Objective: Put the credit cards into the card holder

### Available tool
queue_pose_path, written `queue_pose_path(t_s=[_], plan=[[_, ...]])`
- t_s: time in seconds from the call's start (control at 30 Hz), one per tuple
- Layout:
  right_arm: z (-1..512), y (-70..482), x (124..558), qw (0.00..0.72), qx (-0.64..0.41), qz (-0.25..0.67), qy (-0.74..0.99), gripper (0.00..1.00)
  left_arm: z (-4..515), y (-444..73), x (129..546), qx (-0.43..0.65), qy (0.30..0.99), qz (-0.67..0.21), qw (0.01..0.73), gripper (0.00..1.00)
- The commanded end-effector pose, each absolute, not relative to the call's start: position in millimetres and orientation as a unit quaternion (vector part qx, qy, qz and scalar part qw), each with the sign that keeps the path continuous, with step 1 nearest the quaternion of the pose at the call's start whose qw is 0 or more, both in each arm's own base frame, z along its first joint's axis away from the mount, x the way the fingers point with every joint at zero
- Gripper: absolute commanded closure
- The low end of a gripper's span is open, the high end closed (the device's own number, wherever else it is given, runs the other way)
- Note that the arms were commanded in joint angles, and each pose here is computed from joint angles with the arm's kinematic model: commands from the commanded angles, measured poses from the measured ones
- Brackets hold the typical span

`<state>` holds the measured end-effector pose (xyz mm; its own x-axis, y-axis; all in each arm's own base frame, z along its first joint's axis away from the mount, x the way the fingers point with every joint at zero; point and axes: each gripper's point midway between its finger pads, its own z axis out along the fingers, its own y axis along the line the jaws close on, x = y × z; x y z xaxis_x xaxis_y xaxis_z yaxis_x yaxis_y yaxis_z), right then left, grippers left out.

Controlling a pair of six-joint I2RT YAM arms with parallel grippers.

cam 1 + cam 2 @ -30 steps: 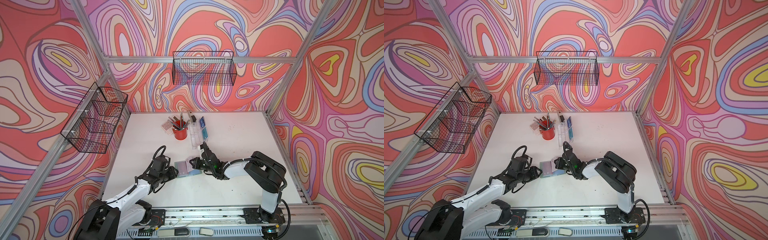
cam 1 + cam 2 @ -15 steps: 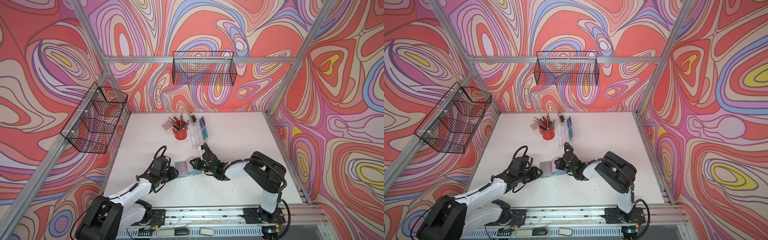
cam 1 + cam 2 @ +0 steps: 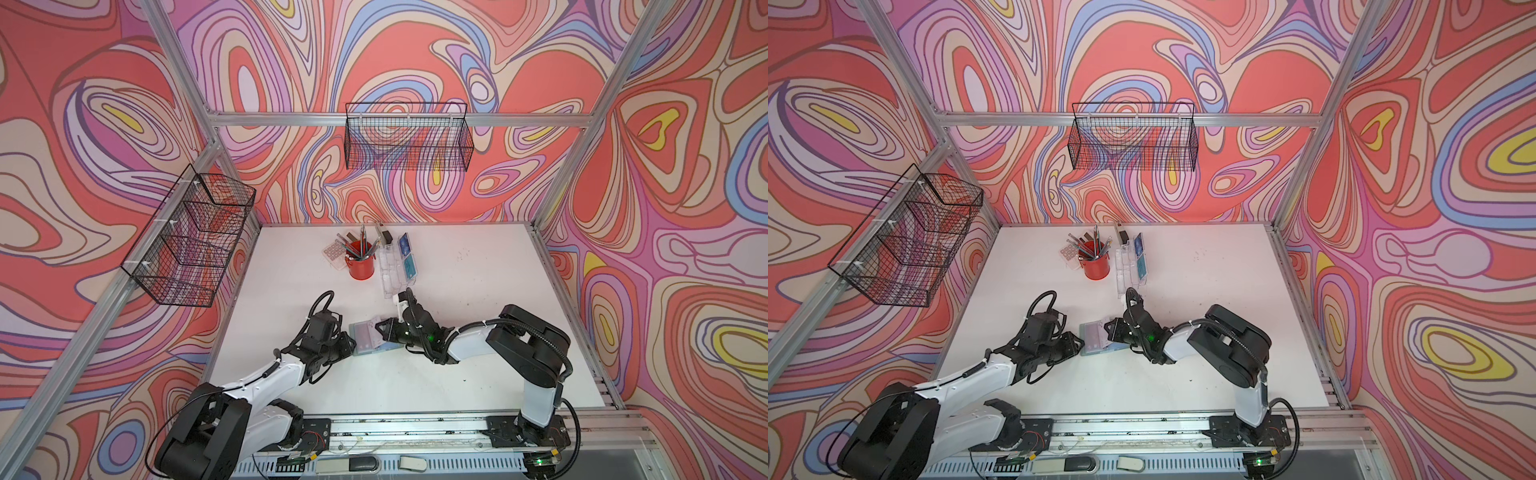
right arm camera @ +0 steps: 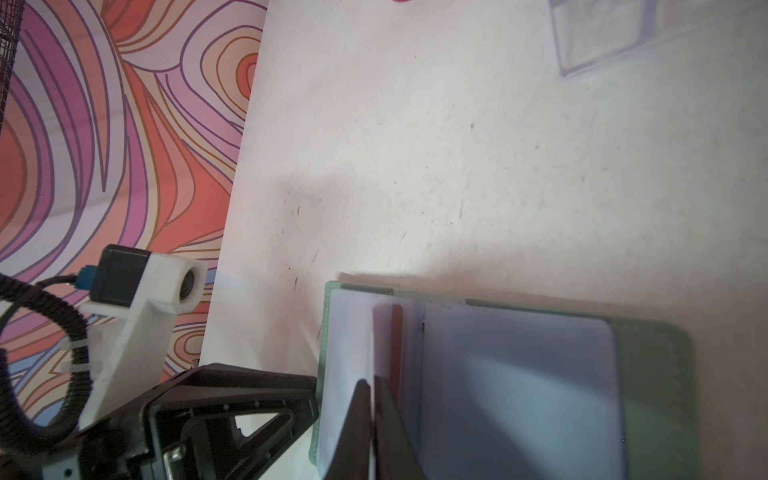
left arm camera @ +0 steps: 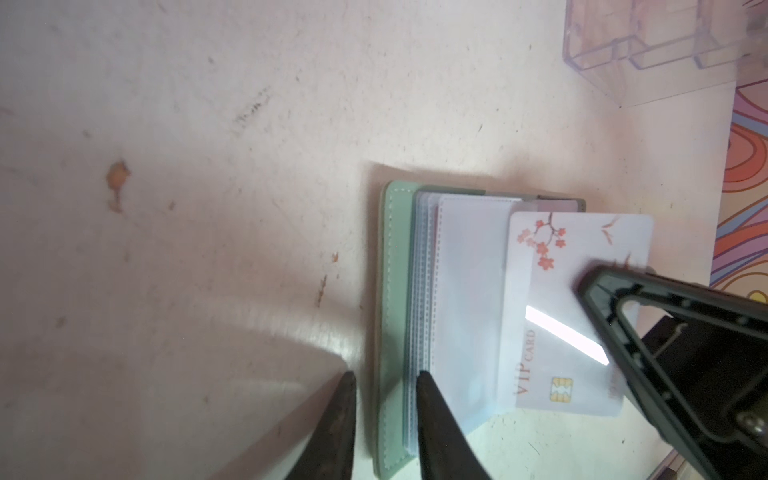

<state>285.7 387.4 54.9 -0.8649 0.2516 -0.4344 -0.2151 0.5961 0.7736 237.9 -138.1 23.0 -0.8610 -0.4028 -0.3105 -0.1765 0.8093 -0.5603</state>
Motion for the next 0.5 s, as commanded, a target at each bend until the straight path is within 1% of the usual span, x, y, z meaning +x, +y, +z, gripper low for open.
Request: queue_pose_path(t_s=[0.0,0.47], plan=[[43.8,384.6,281.8,0.252,0.02,0.447,0.858,1.0,8.6,-130.9,230.7,-0.173,0.934,-0.245,0.193,0.73],[25.7,392.9,273.3,0.236,0.026,0.445,0.864,1.0,5.4,-126.0,229.7,-0.185,0.935,-0.233,0.191,0.77]])
